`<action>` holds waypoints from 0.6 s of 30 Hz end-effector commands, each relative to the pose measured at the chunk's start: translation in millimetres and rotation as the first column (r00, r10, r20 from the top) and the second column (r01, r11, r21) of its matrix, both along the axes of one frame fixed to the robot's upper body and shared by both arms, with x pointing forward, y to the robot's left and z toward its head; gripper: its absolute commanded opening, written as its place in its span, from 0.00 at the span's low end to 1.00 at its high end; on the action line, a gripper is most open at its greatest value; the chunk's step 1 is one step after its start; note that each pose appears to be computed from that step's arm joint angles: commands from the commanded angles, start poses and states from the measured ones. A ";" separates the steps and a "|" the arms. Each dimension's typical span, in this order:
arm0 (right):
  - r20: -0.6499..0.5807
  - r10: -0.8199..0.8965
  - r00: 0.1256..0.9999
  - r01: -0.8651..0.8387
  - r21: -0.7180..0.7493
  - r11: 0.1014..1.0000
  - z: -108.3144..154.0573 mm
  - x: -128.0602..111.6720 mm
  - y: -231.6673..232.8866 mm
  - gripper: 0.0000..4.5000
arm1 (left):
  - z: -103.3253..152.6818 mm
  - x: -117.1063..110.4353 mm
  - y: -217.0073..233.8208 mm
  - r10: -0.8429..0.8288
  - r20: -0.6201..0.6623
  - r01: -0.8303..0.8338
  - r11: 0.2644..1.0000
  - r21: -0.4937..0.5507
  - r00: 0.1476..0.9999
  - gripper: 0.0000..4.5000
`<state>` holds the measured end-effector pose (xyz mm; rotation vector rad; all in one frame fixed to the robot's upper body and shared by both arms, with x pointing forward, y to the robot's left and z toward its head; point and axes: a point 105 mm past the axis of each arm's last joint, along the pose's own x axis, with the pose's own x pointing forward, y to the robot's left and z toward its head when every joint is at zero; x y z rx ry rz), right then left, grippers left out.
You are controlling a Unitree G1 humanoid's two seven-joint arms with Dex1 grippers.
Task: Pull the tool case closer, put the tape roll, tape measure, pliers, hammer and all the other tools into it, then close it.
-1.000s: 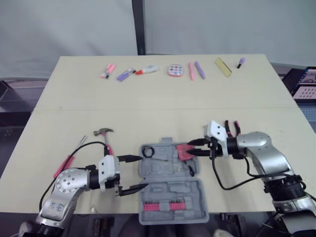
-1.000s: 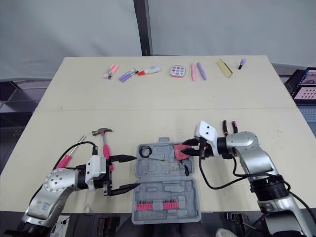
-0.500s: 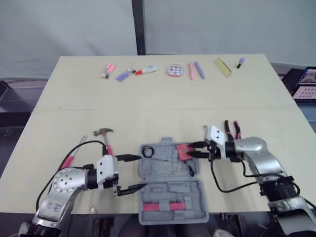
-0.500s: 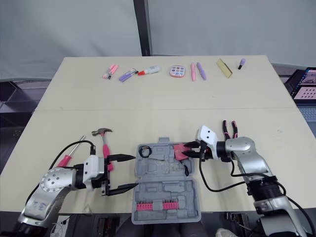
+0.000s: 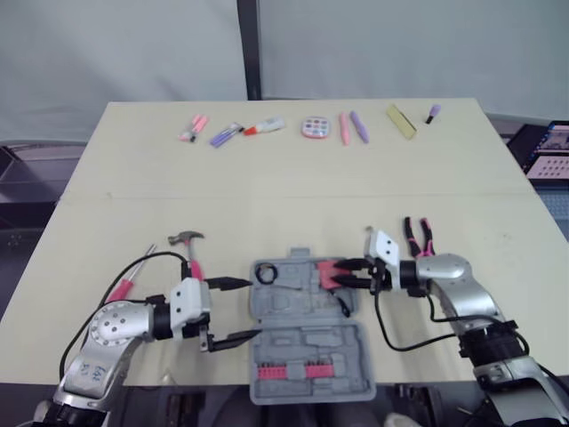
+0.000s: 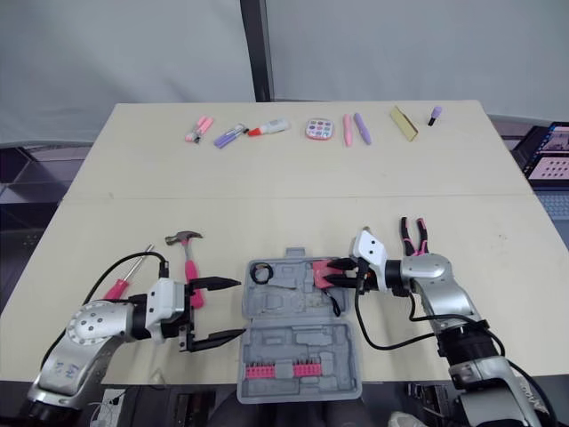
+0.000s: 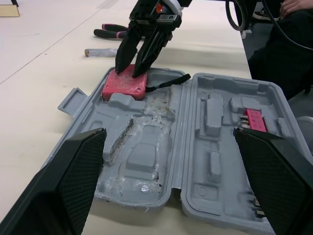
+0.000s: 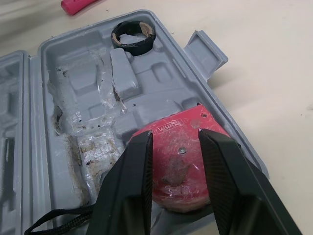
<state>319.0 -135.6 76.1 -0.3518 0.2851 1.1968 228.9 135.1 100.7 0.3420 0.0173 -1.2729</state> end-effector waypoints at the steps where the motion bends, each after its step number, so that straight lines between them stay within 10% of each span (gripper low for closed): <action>1: -0.045 -0.006 0.999 0.005 -0.014 1.000 -13.3 -5.0 -1.1 0.35 | 9.1 -1.9 -1.8 -0.011 0.028 0.012 1.000 -0.021 1.000 1.00; 18: -0.075 -0.048 0.996 0.042 -0.091 0.995 -41.8 -9.1 -13.5 0.35 | 9.1 -0.9 -2.4 0.010 0.019 -0.009 0.999 -0.042 1.000 1.00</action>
